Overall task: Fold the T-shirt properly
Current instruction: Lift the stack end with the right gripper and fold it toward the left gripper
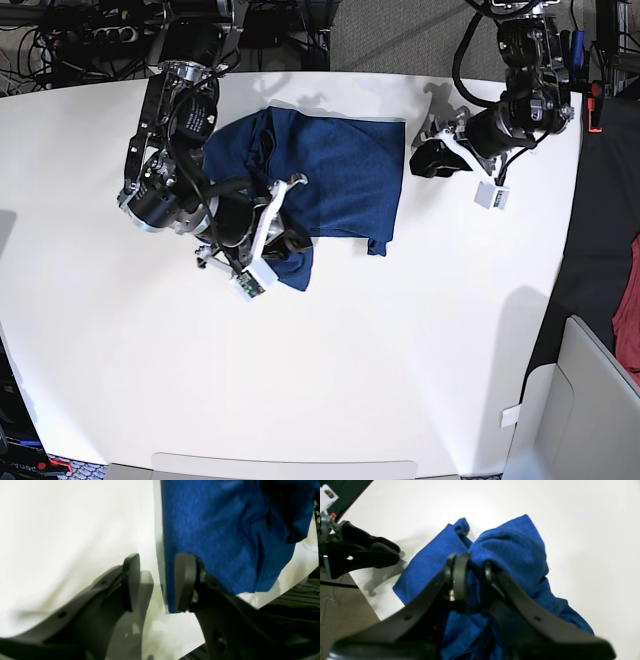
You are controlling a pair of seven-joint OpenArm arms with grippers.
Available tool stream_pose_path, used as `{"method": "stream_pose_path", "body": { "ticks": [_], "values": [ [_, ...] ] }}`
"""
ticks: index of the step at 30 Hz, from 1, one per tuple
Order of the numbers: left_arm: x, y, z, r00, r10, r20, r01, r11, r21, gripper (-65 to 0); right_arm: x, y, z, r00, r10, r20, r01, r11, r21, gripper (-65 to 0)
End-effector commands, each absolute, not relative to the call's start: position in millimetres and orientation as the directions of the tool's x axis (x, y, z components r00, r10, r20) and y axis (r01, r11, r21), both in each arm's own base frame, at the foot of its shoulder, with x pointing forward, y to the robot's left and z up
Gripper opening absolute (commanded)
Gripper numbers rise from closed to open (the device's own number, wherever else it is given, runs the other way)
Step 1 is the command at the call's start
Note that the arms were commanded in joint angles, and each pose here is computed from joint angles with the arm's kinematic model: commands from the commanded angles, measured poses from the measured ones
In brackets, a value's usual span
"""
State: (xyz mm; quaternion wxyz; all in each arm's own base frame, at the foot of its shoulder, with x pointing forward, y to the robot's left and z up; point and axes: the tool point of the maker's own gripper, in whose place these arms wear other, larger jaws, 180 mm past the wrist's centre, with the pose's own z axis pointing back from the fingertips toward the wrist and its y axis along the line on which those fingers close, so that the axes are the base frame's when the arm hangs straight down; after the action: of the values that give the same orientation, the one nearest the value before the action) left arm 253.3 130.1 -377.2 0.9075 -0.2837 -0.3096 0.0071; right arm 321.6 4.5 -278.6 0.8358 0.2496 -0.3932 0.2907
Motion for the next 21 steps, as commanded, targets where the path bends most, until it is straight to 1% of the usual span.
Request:
{"method": "stream_pose_path", "body": {
  "ticks": [1,9,11,17,21],
  "values": [
    [263,131,-364,0.777,0.2,0.597,0.187,0.832,-0.522,-42.2,327,13,-261,0.47,0.272,0.84,-0.707,0.685,0.174,-59.3],
    [262,129,-366,0.78,0.2,0.593,0.186,0.83,-0.525,-42.2,328,36,-249,0.409,0.323,0.853,-0.765,0.631,0.127,-59.3],
    [262,128,-368,0.783,0.199,0.589,0.184,0.83,-0.526,-42.2,329,45,-247,0.393,0.341,0.854,-0.786,0.606,0.119,-59.3],
    [252,132,-393,0.826,0.225,0.517,0.124,0.822,-0.556,-42.2,328,72,-259,0.387,0.409,0.826,-0.839,0.528,0.132,-59.3],
    [250,115,-395,0.836,0.199,0.512,0.155,0.808,-0.568,-42.2,328,82,-266,0.393,0.436,0.809,-0.856,0.496,0.149,-59.3]
  ]
}}
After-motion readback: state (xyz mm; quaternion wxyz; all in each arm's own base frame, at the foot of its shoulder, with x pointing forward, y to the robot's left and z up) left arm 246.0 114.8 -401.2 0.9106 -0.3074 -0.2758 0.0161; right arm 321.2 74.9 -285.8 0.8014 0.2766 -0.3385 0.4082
